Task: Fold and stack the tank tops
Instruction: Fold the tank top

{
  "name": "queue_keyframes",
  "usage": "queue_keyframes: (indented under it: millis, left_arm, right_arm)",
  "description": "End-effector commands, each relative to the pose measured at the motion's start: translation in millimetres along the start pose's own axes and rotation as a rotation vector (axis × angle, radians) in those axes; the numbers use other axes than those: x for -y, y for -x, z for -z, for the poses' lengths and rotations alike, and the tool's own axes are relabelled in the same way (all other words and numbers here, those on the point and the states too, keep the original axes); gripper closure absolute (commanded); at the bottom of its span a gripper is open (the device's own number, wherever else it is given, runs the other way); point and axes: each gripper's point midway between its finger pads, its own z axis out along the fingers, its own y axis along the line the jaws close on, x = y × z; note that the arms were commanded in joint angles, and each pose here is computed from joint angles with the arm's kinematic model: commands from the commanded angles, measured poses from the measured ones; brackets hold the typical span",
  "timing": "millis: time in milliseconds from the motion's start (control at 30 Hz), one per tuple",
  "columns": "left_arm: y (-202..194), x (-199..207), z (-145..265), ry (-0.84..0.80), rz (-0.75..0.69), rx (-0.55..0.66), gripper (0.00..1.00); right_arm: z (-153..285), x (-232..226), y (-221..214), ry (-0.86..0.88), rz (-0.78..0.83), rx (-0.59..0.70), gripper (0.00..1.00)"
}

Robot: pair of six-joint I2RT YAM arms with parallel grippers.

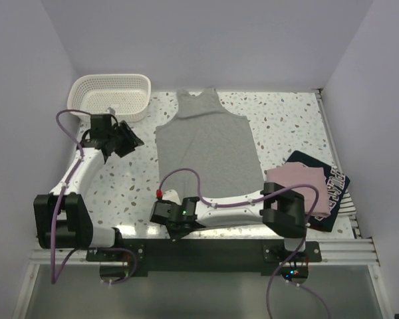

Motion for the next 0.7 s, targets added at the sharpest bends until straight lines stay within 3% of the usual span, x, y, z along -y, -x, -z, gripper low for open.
queue_keyframes:
  millis: [0, 200, 667]
  left_arm:
    - [-14, 22, -26, -0.077, -0.041, -0.033, 0.48]
    - [-42, 19, -71, -0.020, -0.038, -0.096, 0.50]
    - [-22, -1, -152, 0.132, -0.012, -0.068, 0.55]
  right_arm:
    - [34, -8, -11, 0.140, 0.003, -0.004, 1.00]
    - [52, 5, -27, 0.166, 0.016, -0.021, 1.00]
    - [74, 7, -38, 0.197, 0.018, -0.014, 1.00]
